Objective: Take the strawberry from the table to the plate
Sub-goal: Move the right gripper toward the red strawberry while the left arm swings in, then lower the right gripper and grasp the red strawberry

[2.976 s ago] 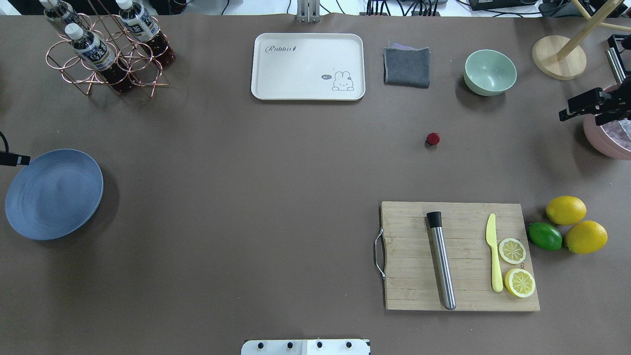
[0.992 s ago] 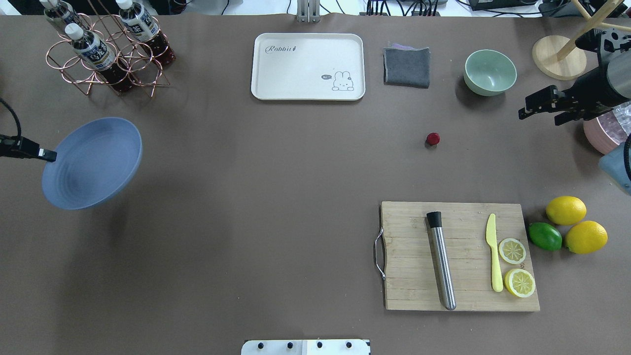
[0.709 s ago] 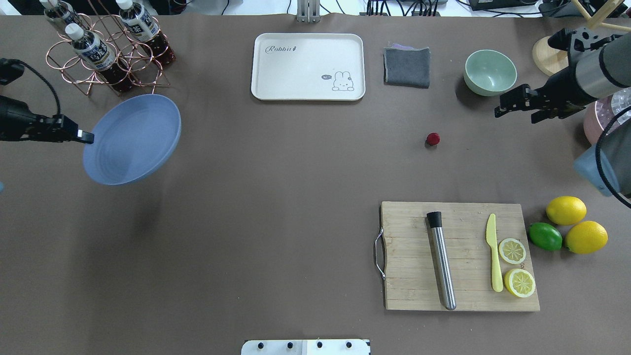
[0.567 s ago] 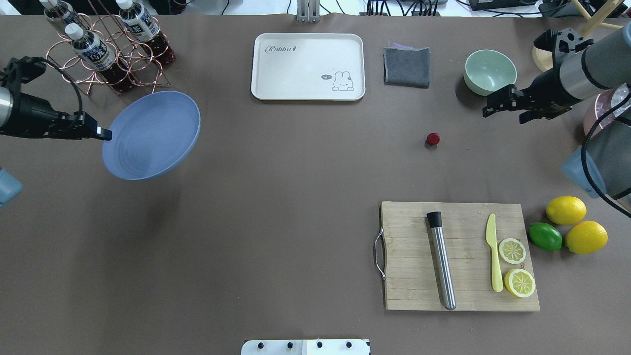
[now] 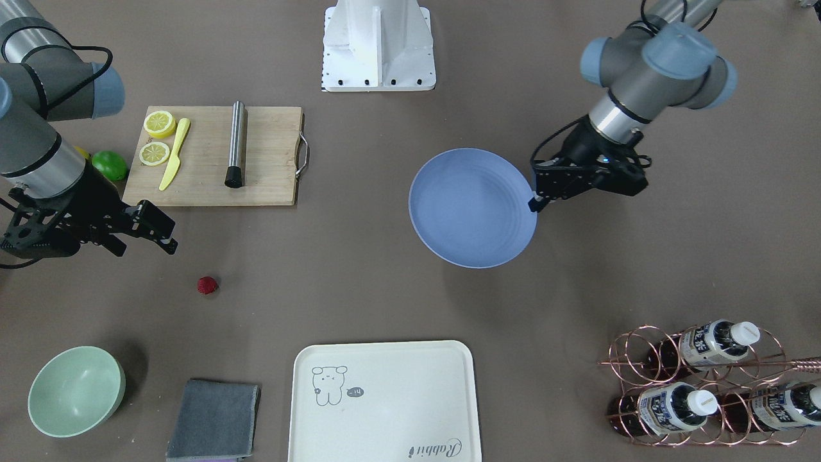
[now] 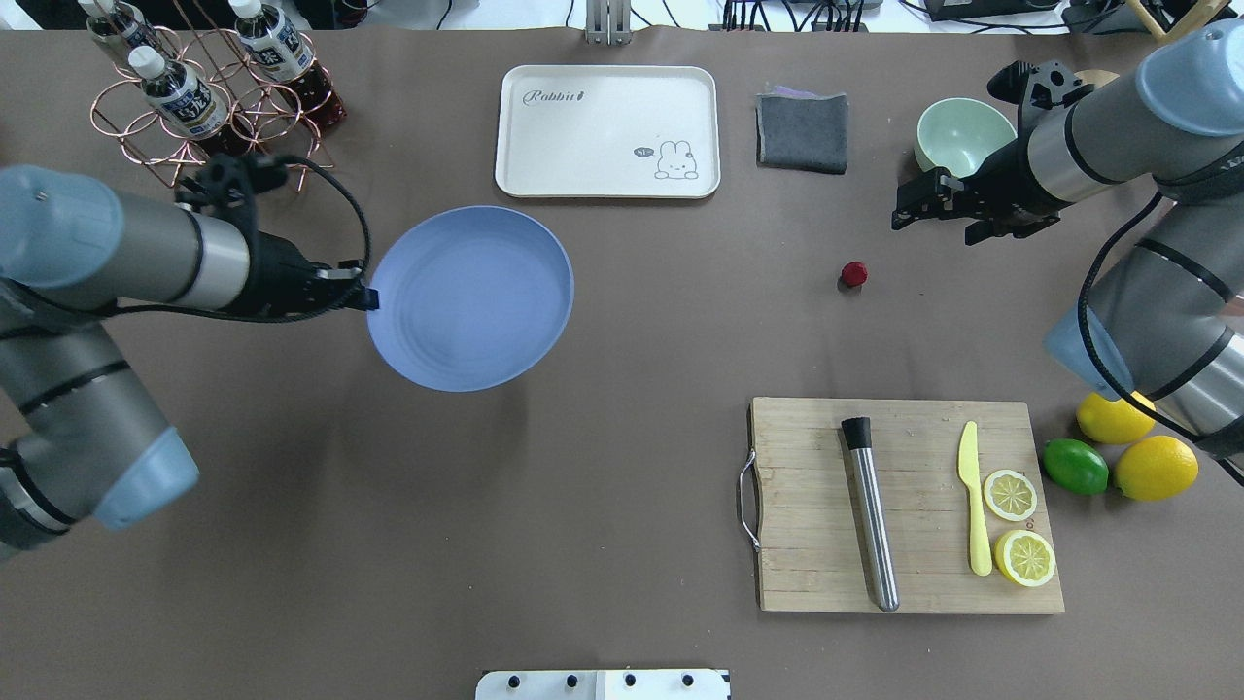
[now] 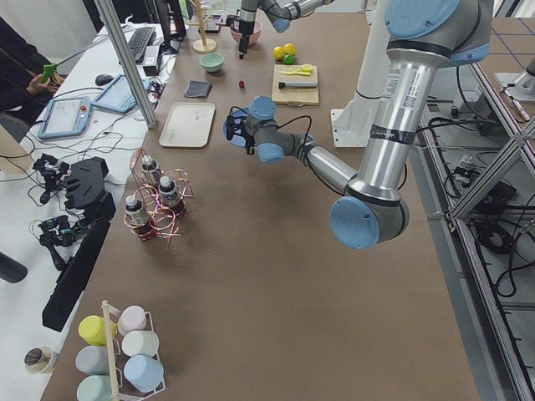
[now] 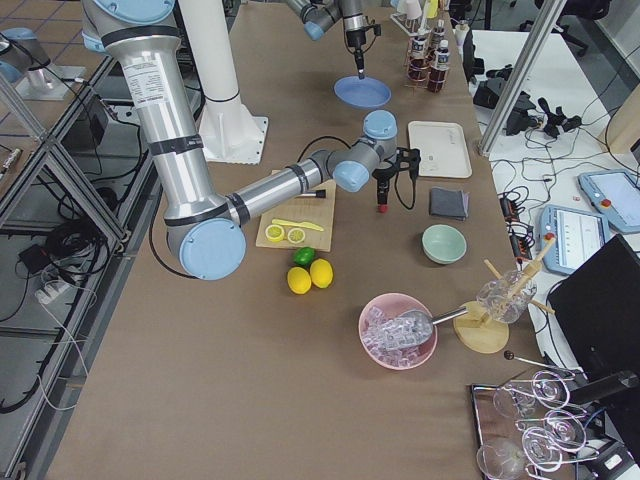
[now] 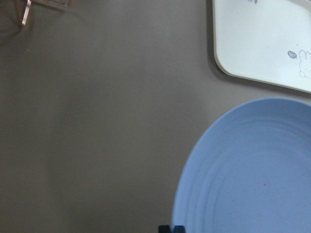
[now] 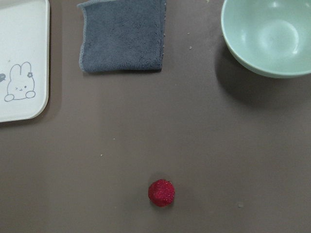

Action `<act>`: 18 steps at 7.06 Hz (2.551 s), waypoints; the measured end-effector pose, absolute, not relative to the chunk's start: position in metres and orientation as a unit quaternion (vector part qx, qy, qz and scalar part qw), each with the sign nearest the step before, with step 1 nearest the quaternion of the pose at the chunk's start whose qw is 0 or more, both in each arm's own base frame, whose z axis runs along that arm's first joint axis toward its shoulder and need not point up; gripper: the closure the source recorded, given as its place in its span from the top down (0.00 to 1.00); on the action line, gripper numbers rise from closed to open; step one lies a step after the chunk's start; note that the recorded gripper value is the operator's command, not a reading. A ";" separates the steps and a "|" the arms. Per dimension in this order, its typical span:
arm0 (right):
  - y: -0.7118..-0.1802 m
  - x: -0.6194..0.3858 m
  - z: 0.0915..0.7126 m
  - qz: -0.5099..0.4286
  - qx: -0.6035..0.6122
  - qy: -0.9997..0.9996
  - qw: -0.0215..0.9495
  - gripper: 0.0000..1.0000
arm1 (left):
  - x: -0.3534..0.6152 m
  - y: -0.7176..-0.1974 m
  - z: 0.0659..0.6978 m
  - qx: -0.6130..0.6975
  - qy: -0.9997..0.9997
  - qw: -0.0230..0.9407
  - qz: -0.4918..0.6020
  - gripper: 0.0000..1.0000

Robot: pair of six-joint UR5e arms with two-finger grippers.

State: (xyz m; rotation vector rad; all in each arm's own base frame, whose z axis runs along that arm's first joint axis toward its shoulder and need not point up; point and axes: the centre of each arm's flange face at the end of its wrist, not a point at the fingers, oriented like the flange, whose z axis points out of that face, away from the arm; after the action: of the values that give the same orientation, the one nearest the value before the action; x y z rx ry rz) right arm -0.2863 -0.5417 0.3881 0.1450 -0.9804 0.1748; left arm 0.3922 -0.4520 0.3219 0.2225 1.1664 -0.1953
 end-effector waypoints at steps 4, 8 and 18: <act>-0.535 -0.321 0.386 0.077 0.071 -0.458 0.883 1.00 | 0.513 -0.371 0.266 0.119 0.523 0.835 -0.122 0.00; -0.527 -0.342 0.394 0.079 0.067 -0.447 0.888 1.00 | 0.552 -0.351 0.270 0.135 0.505 0.844 -0.122 0.98; -0.548 -0.400 0.414 0.071 0.060 -0.416 0.904 0.98 | 0.438 -0.460 0.267 0.244 0.470 0.842 -0.107 0.98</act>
State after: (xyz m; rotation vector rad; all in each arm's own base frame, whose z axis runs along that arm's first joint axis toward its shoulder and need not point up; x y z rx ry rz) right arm -0.4004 -0.5477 0.4143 0.1250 -0.8600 0.1462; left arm 0.4379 -0.4598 0.2671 0.5146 0.9927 -0.2253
